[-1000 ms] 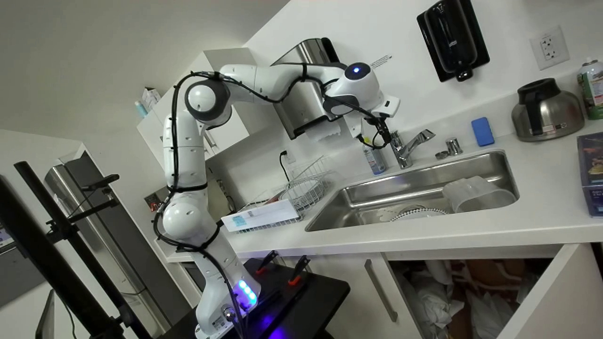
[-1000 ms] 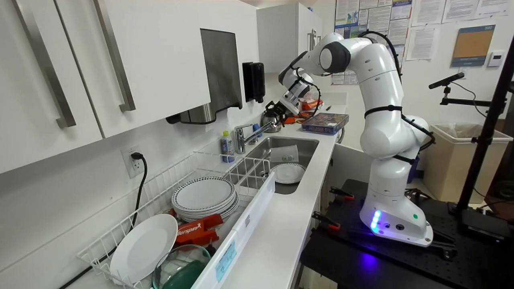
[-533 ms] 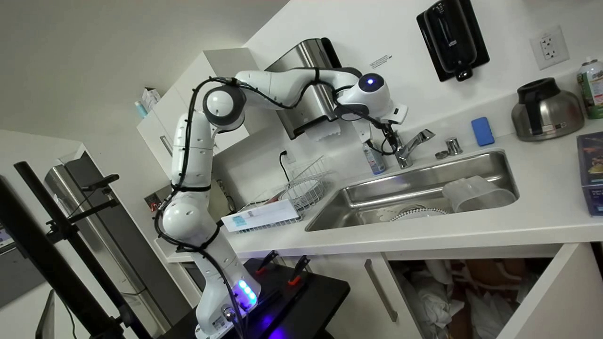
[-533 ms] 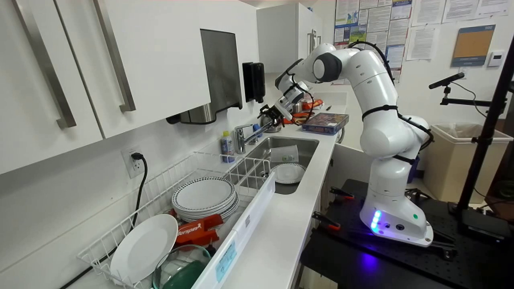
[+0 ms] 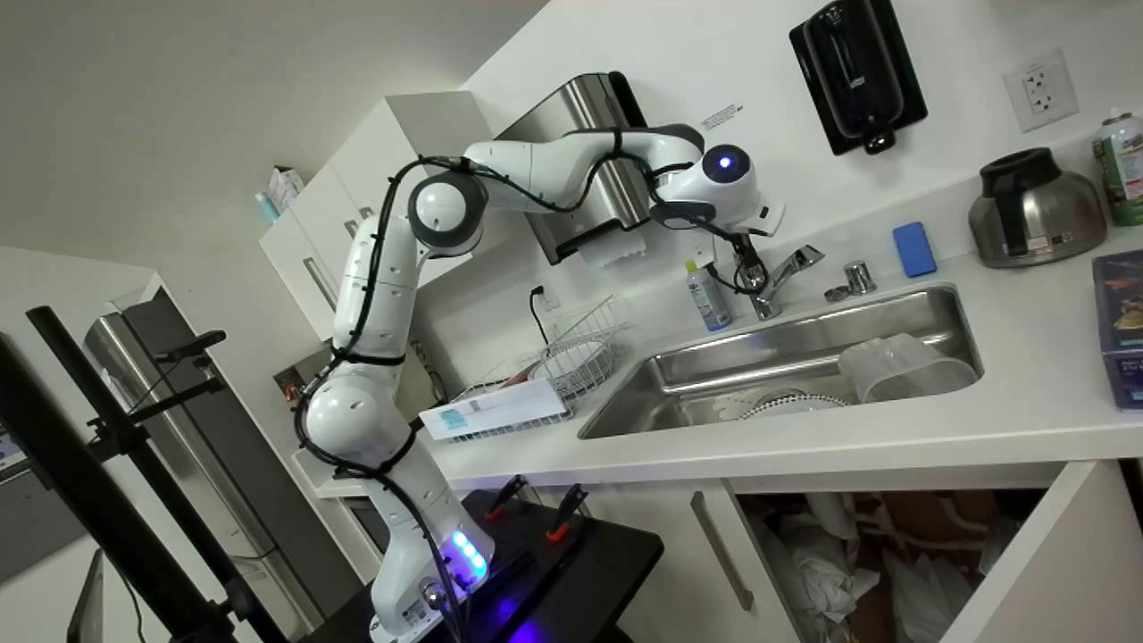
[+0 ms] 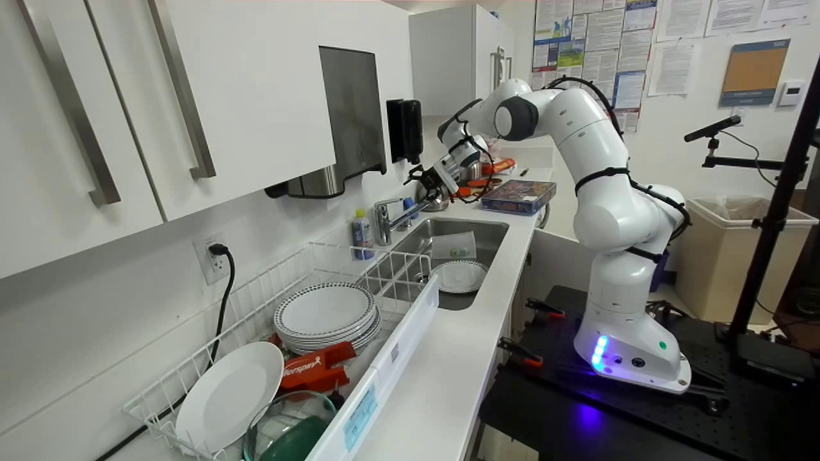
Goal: Move the faucet to the right, push the faucet handle upwards
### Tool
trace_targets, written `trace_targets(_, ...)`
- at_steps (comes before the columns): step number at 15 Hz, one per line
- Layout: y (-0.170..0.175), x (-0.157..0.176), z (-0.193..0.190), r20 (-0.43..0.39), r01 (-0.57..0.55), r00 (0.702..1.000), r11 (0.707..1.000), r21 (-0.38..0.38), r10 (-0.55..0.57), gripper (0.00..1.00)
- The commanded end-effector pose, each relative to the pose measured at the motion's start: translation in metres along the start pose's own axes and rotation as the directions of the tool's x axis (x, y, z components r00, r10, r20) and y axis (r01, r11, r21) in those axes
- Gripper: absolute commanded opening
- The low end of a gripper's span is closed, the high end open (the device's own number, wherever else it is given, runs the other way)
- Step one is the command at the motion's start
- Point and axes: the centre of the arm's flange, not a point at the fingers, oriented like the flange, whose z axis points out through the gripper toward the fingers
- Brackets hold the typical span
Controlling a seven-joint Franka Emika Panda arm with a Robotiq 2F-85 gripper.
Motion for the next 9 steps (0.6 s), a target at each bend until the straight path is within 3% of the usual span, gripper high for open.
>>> trace_targets(1,-0.009,0.013,0.019,0.017,0.009,1.000,0.999,0.032,-0.009,1.00)
trace_targets(9,-0.016,0.017,0.053,0.018,0.022,1.000,1.000,0.008,-0.022,1.00)
